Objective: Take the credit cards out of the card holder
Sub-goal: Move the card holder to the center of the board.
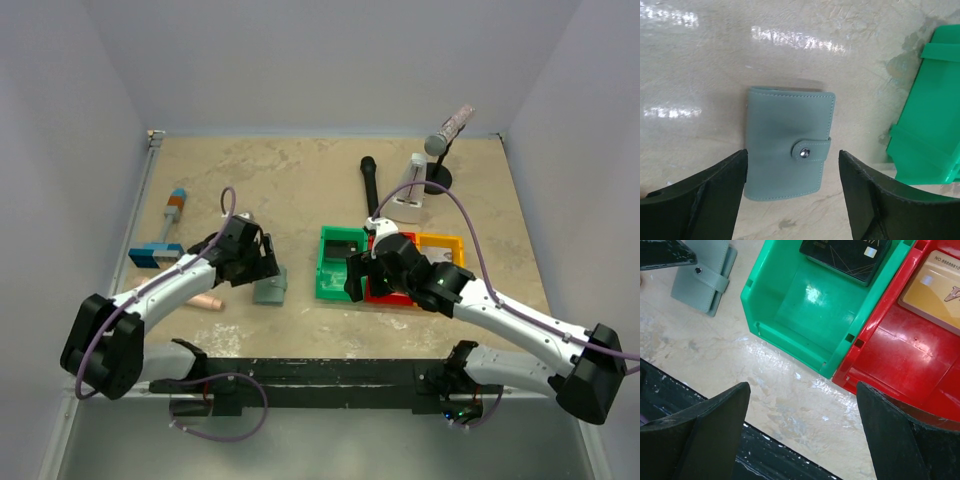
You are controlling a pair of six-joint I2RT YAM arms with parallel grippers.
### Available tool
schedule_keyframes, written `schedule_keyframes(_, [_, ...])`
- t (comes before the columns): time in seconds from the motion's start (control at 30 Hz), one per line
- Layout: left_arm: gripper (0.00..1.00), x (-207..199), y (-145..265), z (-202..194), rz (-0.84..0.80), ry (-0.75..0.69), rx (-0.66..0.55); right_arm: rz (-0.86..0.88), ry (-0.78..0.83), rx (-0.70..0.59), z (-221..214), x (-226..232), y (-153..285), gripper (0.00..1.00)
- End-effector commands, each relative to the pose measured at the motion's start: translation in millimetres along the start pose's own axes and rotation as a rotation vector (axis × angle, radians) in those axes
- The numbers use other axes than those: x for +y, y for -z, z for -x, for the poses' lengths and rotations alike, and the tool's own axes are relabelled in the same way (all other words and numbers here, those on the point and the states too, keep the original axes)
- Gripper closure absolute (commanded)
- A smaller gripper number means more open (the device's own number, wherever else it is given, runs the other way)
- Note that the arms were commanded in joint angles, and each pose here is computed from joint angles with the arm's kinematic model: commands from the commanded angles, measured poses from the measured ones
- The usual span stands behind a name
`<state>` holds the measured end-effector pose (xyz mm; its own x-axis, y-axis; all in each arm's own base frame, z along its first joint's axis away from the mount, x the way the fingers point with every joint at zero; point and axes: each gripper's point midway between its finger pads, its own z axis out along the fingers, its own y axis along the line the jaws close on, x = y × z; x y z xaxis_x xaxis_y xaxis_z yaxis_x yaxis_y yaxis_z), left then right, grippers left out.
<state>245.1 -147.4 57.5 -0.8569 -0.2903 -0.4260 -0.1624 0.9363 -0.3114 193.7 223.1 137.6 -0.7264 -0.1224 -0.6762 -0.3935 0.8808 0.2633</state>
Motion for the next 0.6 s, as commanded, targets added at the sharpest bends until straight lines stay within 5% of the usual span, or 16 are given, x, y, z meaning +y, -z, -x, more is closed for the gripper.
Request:
schedule_keyframes(0.0, [0.26, -27.8, -5.7, 13.4, -0.1, -0.01, 0.002, 0.054, -0.051, -0.054, 17.6, 15.9, 4.5, 0.09])
schedule_keyframes(0.57, [0.42, -8.5, -22.6, -25.4, -0.049, -0.021, 0.081, 0.061, -0.073, -0.039, 3.9, 14.1, 5.5, 0.11])
